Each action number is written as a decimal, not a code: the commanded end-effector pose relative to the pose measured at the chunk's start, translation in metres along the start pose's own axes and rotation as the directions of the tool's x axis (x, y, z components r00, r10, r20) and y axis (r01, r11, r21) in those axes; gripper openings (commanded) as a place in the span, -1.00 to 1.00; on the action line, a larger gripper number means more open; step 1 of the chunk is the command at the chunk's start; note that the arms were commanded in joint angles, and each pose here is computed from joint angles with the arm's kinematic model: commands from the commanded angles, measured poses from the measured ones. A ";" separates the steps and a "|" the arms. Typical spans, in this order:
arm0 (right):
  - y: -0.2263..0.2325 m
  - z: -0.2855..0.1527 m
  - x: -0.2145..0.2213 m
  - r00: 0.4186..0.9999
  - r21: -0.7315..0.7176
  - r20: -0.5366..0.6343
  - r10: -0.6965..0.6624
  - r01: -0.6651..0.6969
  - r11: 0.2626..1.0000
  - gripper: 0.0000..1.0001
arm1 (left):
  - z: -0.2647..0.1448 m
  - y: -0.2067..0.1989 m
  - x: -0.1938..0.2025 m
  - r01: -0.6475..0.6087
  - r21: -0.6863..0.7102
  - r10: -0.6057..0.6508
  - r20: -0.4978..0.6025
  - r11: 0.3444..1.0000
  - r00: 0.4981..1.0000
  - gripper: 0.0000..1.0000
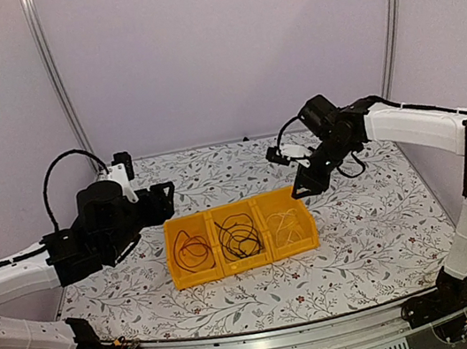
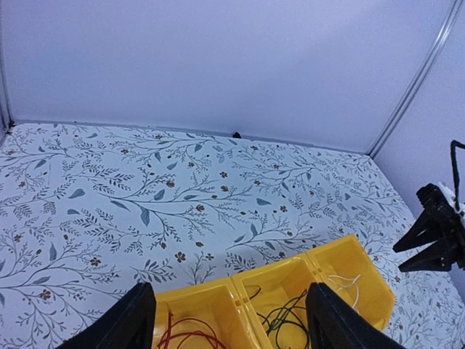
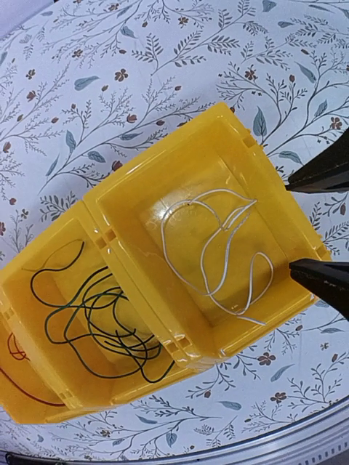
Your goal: Untangle the cables
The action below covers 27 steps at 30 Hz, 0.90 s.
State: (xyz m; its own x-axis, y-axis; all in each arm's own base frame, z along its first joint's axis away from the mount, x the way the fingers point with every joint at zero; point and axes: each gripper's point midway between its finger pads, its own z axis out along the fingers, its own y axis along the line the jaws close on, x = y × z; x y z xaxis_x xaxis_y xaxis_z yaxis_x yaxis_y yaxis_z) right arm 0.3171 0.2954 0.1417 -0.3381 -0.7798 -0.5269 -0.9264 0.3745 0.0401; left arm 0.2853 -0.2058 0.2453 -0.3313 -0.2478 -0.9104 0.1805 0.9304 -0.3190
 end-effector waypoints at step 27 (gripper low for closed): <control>-0.034 -0.058 0.195 0.956 0.223 -0.163 0.246 -0.207 0.953 -0.44 | 0.016 -0.176 0.067 -0.197 0.651 0.373 -0.142 0.733 0.917 0.32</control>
State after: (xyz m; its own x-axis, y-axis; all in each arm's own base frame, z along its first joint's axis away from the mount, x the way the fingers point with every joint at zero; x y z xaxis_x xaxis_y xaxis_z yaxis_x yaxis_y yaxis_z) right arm 0.2725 0.1030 0.0925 -0.6169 -0.6862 -0.3855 -0.7361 0.6763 -0.0258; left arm 0.2561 -0.3808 0.2345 -0.3849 0.1591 -0.9091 0.7683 0.6010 -0.2202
